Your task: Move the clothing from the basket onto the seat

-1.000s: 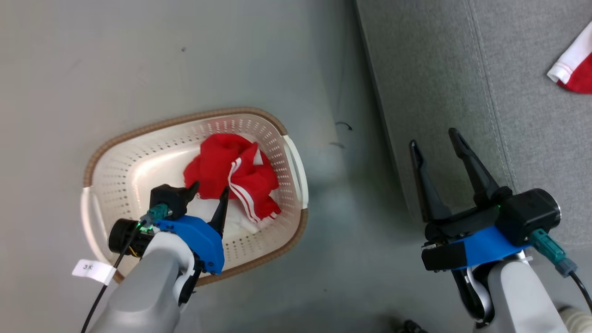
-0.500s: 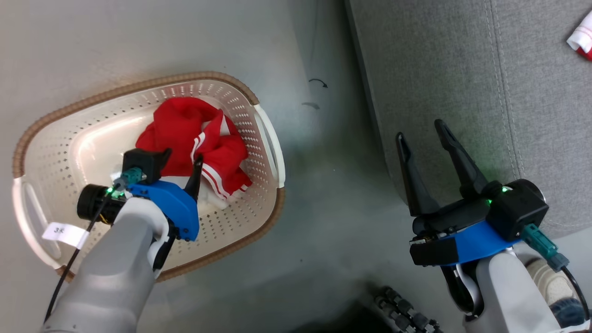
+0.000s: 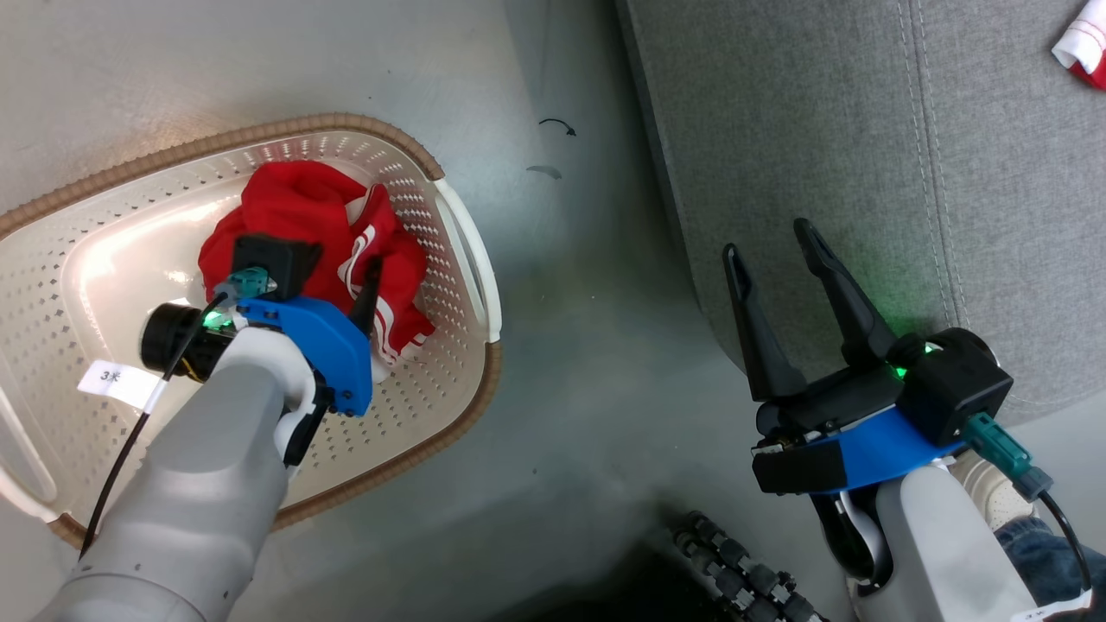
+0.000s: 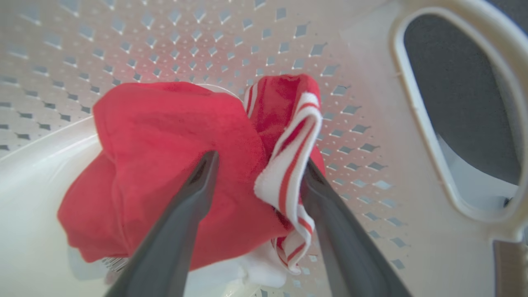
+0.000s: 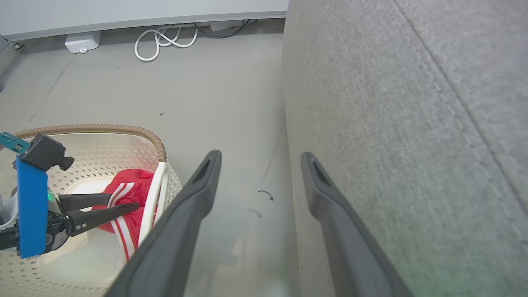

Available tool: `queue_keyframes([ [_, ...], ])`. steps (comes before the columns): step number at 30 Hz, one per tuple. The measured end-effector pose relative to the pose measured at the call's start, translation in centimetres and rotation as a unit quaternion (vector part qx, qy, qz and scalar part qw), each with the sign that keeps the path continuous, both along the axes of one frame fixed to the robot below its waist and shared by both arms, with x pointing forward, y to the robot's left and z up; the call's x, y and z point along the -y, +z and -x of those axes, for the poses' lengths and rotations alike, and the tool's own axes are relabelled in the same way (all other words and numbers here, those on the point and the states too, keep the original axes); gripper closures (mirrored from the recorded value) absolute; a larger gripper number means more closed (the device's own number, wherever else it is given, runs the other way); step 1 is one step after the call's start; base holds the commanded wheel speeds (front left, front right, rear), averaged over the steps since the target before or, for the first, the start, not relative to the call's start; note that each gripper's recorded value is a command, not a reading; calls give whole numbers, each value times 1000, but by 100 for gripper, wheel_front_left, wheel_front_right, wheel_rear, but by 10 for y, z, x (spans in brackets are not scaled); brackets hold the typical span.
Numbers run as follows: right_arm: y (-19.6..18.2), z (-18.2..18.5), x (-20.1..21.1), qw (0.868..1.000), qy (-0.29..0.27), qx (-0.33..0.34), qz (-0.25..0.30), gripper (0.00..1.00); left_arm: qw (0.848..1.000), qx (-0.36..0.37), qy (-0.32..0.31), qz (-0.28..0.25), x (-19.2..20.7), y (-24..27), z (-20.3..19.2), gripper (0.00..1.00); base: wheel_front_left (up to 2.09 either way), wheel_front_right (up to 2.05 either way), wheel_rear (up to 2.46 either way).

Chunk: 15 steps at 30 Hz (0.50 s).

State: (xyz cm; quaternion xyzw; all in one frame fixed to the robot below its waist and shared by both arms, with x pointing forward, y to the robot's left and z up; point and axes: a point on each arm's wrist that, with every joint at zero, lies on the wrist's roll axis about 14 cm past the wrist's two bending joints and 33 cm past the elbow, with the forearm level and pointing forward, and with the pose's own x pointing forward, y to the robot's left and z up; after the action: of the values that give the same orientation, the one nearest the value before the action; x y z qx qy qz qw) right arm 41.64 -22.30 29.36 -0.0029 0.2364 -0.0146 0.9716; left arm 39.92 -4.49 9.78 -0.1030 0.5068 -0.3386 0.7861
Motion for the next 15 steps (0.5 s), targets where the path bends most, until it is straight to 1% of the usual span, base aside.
queue_keyframes([
  [1, 0, 0, 0, 1000, -1, 0, -1, 0, 1000, -1, -4, -4, -1, -1, 0, 0, 0, 0, 0],
  [2, -1, 0, 0, 1000, -1, -1, -2, 0, 1000, -2, -7, -9, -3, -3, 0, 48, 0, 0, 0],
  [3, -1, 1, 0, 1000, -2, -1, -3, 0, 1000, -3, -10, -16, -6, -5, 1, 100, 0, 0, 0],
  [7, -1, 1, 0, 1000, -3, -2, -3, 0, 1000, -13, -13, -18, -4, -6, 6, 100, 0, 0, 0],
  [15, 2, -4, -1, 1000, 1, 6, -4, 0, 1000, -8, -9, -20, -7, -4, 2, 100, 0, 0, 0],
])
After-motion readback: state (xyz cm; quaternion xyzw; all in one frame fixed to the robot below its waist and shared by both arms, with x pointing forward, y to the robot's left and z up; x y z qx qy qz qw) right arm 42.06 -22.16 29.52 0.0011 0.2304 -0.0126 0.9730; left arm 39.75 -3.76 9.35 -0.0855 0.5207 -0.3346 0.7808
